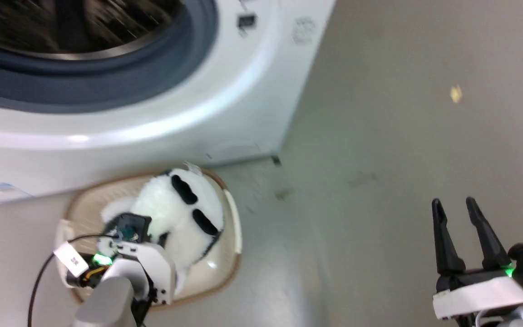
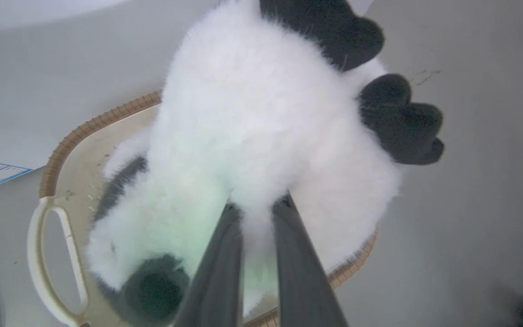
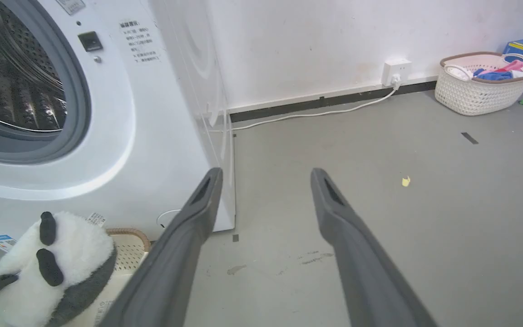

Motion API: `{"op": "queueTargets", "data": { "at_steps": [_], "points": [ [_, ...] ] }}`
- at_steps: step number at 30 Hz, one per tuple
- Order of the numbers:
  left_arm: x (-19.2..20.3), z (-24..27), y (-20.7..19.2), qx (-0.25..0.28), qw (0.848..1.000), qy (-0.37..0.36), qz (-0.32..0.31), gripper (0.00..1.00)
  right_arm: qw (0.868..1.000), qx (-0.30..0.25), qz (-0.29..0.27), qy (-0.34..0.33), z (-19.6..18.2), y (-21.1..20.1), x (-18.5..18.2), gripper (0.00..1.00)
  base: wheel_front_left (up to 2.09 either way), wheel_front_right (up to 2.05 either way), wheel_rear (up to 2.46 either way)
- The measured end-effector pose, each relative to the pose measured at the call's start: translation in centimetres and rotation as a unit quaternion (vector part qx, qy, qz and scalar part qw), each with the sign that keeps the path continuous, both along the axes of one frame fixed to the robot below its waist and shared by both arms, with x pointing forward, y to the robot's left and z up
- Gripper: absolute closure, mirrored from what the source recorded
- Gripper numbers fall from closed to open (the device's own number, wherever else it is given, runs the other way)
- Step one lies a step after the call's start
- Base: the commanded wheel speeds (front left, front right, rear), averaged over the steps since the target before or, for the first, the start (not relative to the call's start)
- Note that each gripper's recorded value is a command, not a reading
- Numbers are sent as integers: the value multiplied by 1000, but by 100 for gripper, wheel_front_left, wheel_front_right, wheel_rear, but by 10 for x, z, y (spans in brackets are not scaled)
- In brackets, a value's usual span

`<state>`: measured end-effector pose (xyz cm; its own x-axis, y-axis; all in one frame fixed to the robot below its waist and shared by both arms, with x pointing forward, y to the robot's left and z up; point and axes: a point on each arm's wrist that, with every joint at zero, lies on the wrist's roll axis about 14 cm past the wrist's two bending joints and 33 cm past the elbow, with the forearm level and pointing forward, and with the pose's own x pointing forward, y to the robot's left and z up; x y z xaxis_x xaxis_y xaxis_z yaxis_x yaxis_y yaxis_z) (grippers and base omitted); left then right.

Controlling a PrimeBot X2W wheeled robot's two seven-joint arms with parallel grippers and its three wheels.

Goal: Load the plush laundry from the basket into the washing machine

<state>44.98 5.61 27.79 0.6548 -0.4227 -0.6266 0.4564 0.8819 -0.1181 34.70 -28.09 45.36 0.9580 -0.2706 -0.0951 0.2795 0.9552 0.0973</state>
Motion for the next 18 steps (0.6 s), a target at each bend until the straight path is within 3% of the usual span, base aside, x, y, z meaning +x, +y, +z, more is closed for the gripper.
{"op": "queueTargets", "data": {
  "at_steps": [7, 18],
  "points": [
    [0, 76, 18, -34, 993, -108, 31, 100, 998, 9, 33, -49, 26, 20, 1, 0, 0, 0, 0],
    [10, 176, 30, -64, 955, -284, 49, 100, 995, 15, 67, -75, 40, 41, 12, 0, 0, 0, 0]
  ]
}}
